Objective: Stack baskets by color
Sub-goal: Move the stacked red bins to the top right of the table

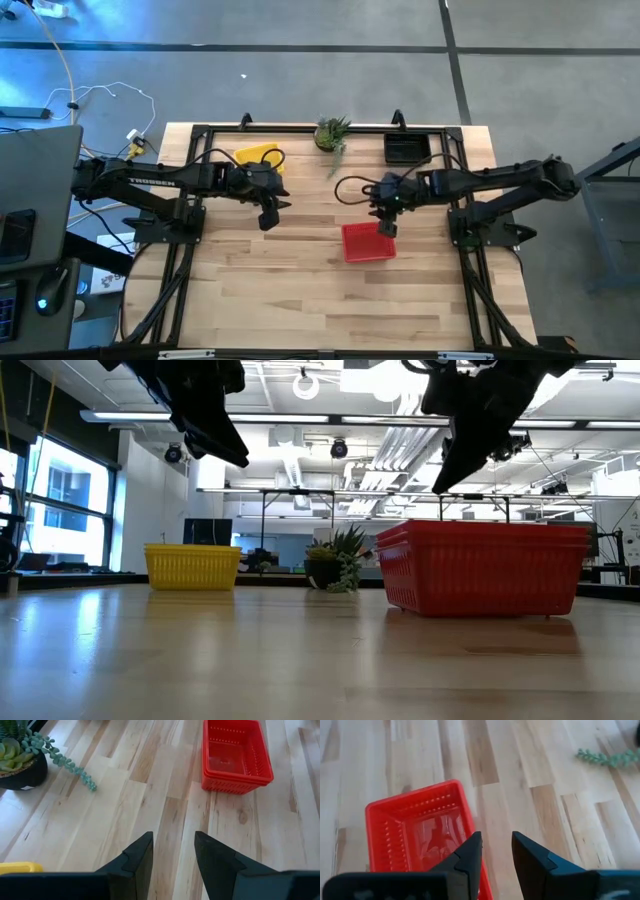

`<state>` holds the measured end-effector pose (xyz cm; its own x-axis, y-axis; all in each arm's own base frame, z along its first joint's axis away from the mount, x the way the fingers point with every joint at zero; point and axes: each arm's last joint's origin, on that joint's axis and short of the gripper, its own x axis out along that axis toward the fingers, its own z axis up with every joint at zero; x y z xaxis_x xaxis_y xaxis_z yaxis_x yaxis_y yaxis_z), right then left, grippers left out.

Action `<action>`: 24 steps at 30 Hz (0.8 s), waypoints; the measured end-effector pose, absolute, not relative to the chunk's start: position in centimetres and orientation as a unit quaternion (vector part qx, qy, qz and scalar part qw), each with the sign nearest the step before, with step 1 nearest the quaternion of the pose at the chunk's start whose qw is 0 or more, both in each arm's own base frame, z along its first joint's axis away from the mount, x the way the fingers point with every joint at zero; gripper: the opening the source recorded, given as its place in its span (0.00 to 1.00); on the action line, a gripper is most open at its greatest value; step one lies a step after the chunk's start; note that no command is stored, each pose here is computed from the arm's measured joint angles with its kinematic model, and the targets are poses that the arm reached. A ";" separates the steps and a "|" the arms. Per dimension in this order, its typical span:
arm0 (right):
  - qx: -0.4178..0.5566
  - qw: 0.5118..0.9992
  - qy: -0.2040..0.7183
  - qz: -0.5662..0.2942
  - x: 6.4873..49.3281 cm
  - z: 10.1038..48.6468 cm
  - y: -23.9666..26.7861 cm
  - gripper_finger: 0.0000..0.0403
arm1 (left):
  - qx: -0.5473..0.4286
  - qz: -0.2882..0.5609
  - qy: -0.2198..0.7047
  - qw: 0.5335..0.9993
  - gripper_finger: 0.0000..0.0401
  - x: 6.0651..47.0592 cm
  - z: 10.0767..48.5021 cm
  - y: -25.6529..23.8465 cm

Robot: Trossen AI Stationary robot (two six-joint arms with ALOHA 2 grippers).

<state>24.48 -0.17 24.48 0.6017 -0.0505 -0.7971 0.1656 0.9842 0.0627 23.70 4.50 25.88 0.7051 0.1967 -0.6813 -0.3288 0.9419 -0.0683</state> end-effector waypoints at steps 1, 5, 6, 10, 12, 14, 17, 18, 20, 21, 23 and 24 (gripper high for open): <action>0.058 0.893 0.443 -0.055 24.5 24.5 0.0 0.24 | -0.093 0.143 0.356 0.919 0.33 23.7 25.9 4.5; 0.040 0.894 0.444 -0.037 24.5 24.5 0.6 0.28 | -0.092 0.144 0.356 0.919 0.33 23.7 25.9 4.5; 0.037 0.894 0.444 -0.034 24.5 24.5 0.8 0.30 | -0.091 0.146 0.356 0.919 0.33 23.7 25.9 4.5; 0.029 0.893 0.449 -0.017 24.5 24.3 1.2 0.37 | -0.088 0.154 0.356 0.918 0.33 23.7 25.9 4.6; 0.027 0.890 0.455 -0.010 24.7 24.1 1.4 0.40 | -0.087 0.154 0.356 0.918 0.33 23.7 25.9 4.6; 0.030 0.886 0.463 -0.001 25.0 23.6 1.5 0.41 | -0.087 0.154 0.356 0.918 0.33 23.7 25.9 4.6; 0.029 0.877 0.480 0.006 25.5 22.7 1.5 0.42 | -0.087 0.155 0.355 0.918 0.33 23.7 25.9 4.6; 0.029 0.875 0.484 0.005 25.6 22.5 1.6 0.42 | -0.087 0.155 0.355 0.918 0.33 23.7 25.9 4.6; 0.026 0.869 0.494 0.001 25.9 22.0 1.5 0.42 | -0.087 0.154 0.355 0.918 0.33 23.7 25.9 4.6; 0.025 0.866 0.499 0.000 26.0 21.7 1.6 0.42 | -0.087 0.154 0.355 0.918 0.33 23.7 25.9 4.6; 0.025 0.861 0.508 0.000 26.3 21.1 1.6 0.42 | -0.087 0.155 0.356 0.918 0.33 23.7 25.9 4.6; 0.025 0.858 0.514 -0.001 26.4 20.8 1.6 0.42 | -0.087 0.154 0.356 0.918 0.33 23.7 25.9 4.6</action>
<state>26.39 1.57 20.82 0.4718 0.0235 -0.8814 0.0271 0.9988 0.0411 23.69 4.56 25.90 0.6995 0.2217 -0.6793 -0.3449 0.9373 -0.0493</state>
